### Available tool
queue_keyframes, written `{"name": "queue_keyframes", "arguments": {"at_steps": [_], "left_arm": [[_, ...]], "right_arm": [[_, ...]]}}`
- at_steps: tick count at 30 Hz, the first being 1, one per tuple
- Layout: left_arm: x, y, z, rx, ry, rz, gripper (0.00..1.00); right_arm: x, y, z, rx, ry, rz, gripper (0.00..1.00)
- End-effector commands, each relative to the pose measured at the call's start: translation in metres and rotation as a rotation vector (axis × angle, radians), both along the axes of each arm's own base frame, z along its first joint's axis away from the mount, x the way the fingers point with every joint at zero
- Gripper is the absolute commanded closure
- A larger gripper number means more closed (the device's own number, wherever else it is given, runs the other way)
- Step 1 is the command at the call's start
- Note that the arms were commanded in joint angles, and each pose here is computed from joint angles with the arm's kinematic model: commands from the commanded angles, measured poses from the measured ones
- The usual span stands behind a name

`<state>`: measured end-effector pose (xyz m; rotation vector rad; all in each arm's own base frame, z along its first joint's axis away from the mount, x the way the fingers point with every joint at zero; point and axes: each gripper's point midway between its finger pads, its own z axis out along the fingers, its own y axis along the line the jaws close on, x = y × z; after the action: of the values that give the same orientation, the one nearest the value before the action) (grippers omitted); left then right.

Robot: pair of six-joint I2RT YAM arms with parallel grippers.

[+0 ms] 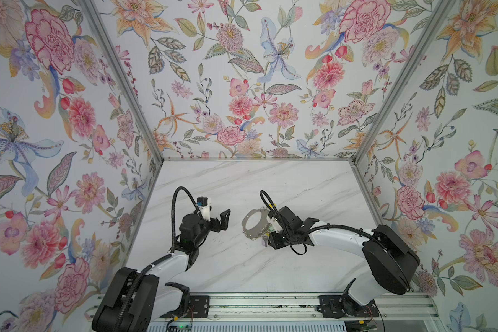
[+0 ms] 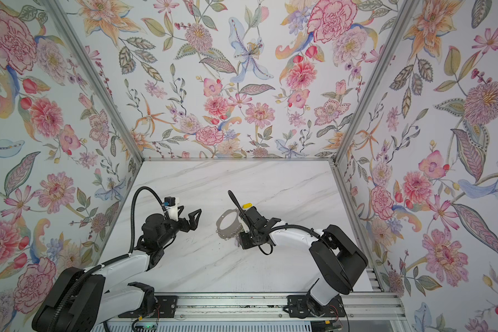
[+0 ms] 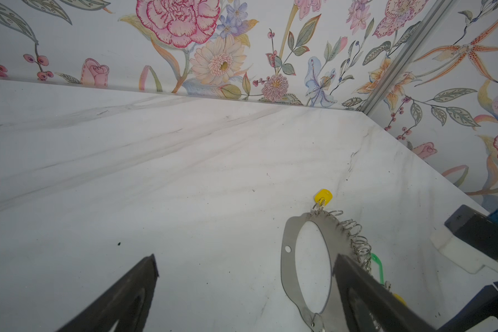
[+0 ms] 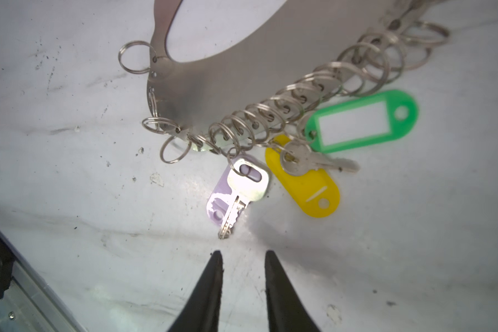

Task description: Remove the keys from the keyring

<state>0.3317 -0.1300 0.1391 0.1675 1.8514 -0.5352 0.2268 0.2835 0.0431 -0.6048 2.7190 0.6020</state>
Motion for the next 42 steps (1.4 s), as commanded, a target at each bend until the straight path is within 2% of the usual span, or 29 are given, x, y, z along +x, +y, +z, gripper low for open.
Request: {"name": "queue_keyframes", "arguments": {"at_steps": [1,8,15,27,42], "left_arm": [[0.001,-0.004,0.003,-0.004,-0.010,-0.013,0.01],[0.001,-0.004,0.001,-0.001,-0.006,-0.013,0.01],[0.002,-0.005,0.000,0.001,-0.003,-0.016,0.01],[0.002,-0.006,-0.001,-0.003,0.003,-0.024,0.01],[0.002,-0.006,0.000,-0.003,-0.002,-0.024,0.01]], "right_arm": [[0.009,0.010,0.006,0.008,-0.026,0.018,0.73],[0.033,0.023,0.005,0.043,-0.055,0.018,0.74],[0.042,0.034,-0.003,0.044,-0.047,0.038,0.75],[0.045,0.038,-0.009,0.034,-0.039,0.046,0.75],[0.039,0.037,-0.006,0.033,-0.026,0.060,0.86]]}}
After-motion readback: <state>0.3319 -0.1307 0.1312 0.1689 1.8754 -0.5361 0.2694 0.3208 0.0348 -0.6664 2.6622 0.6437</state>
